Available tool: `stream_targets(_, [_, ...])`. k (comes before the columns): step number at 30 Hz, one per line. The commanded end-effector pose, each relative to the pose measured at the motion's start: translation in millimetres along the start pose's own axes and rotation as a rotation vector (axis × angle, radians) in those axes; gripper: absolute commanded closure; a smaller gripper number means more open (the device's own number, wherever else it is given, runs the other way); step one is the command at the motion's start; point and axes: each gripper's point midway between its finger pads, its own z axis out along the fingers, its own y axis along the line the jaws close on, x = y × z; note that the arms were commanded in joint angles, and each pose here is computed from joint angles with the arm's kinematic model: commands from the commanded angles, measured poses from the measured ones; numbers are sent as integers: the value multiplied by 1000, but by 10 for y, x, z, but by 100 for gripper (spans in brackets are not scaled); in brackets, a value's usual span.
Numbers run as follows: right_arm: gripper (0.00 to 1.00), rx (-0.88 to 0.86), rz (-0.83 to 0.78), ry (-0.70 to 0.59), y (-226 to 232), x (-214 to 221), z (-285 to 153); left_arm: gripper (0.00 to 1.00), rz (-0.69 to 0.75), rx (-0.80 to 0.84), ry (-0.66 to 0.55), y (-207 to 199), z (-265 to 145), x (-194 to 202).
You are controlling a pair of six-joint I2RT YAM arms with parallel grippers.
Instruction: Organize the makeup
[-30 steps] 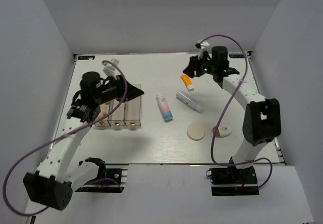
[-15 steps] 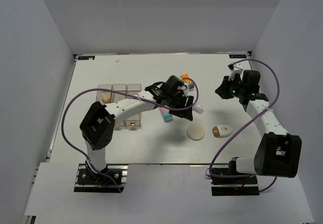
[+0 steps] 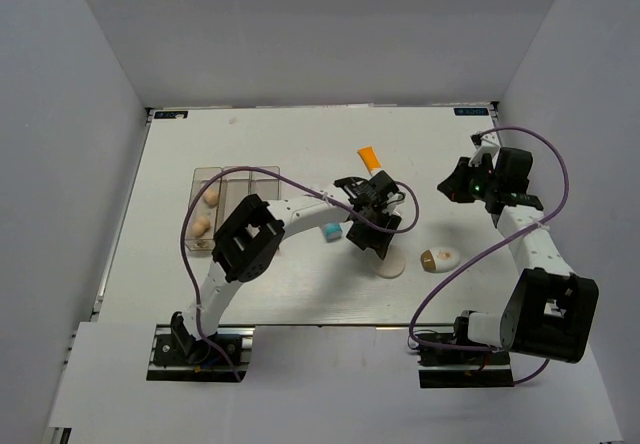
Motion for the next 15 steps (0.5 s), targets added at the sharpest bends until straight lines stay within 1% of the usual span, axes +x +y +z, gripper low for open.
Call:
stream_targets(1, [92, -28, 2, -35, 64, -55, -72, 32, 21, 12, -14, -65, -91, -52])
stream_targets(4, [93, -23, 3, -36, 44, -45, -82, 35, 23, 29, 19, -103, -9, 46])
stream_targets(7, [94, -29, 2, -36, 49, -36, -80, 42, 21, 49, 37, -114, 59, 92])
stream_targets(8, [94, -29, 3, -35, 48, -29, -79, 50, 29, 59, 45, -162, 82, 123])
stream_targets(11, [94, -29, 7, -34, 39, -17, -78, 62, 17, 79, 68, -172, 167, 185])
stream_targets(12, [94, -29, 7, -36, 40, -18, -85, 69, 21, 76, 83, -193, 212, 244])
stream_targets(15, [94, -32, 12, -32, 44, 11, -93, 80, 19, 67, 85, -209, 235, 273])
